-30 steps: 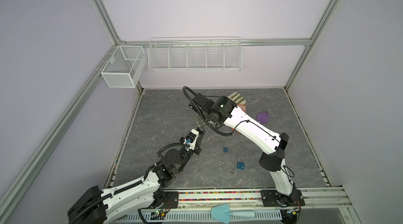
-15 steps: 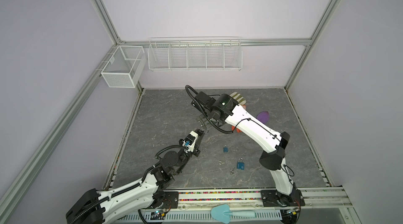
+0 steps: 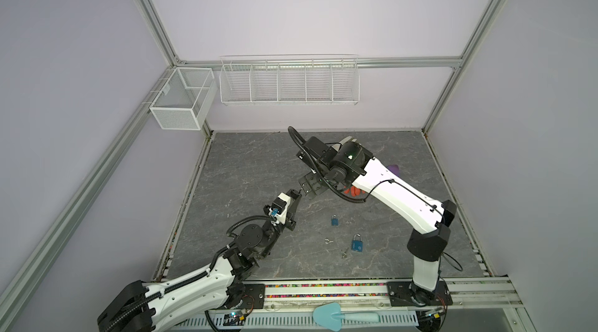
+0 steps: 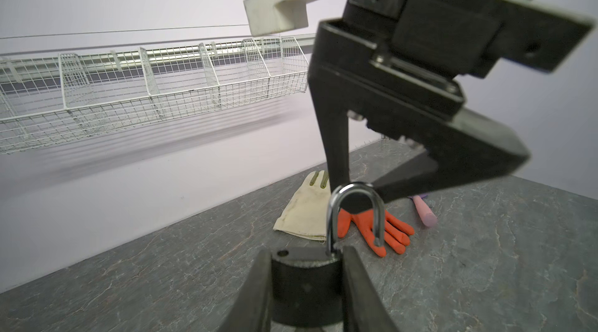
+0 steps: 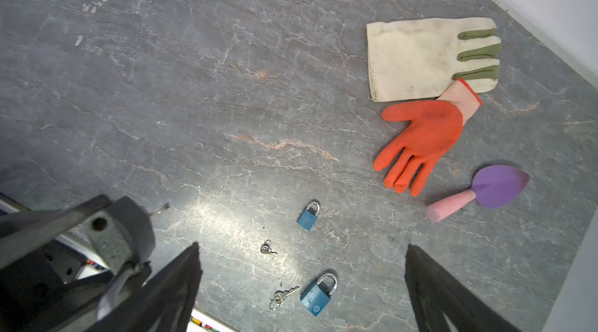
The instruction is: Unlock with the key
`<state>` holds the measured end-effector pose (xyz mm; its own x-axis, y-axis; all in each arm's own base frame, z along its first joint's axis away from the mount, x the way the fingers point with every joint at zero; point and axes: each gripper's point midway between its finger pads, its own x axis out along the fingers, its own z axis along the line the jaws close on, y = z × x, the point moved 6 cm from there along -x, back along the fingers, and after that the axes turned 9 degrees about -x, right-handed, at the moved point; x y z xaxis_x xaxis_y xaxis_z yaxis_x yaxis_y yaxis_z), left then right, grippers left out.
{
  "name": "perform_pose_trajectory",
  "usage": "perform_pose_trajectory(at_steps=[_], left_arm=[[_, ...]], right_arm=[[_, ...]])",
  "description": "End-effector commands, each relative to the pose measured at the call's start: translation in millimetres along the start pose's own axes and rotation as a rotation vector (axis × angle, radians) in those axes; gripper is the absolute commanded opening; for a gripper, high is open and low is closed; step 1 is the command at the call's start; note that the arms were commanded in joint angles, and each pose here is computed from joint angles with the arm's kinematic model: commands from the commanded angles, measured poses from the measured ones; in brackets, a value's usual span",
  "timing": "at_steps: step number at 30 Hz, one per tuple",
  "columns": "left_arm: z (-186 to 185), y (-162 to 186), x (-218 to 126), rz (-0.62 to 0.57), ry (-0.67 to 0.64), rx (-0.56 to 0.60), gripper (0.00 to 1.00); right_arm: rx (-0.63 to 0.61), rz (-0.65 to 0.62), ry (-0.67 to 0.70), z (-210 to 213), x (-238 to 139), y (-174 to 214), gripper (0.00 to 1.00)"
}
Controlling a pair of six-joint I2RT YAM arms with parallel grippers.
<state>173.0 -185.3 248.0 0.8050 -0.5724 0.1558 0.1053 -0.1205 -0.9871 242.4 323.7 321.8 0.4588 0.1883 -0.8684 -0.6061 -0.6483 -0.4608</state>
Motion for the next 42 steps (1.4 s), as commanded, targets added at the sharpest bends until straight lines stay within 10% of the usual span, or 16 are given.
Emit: perform_pose_trajectory(at_steps=[1, 42], left_arm=[[1, -13, -1, -0.059, -0.001, -0.038, 0.0], [9, -23, -1, -0.047, -0.069, -0.12, 0.0]], right_arm=[[-0.005, -0.078, -0.081, 4, -11, -4, 1.0], [-0.074, -0.175, -0.112, 14, -22, 0, 0.99]])
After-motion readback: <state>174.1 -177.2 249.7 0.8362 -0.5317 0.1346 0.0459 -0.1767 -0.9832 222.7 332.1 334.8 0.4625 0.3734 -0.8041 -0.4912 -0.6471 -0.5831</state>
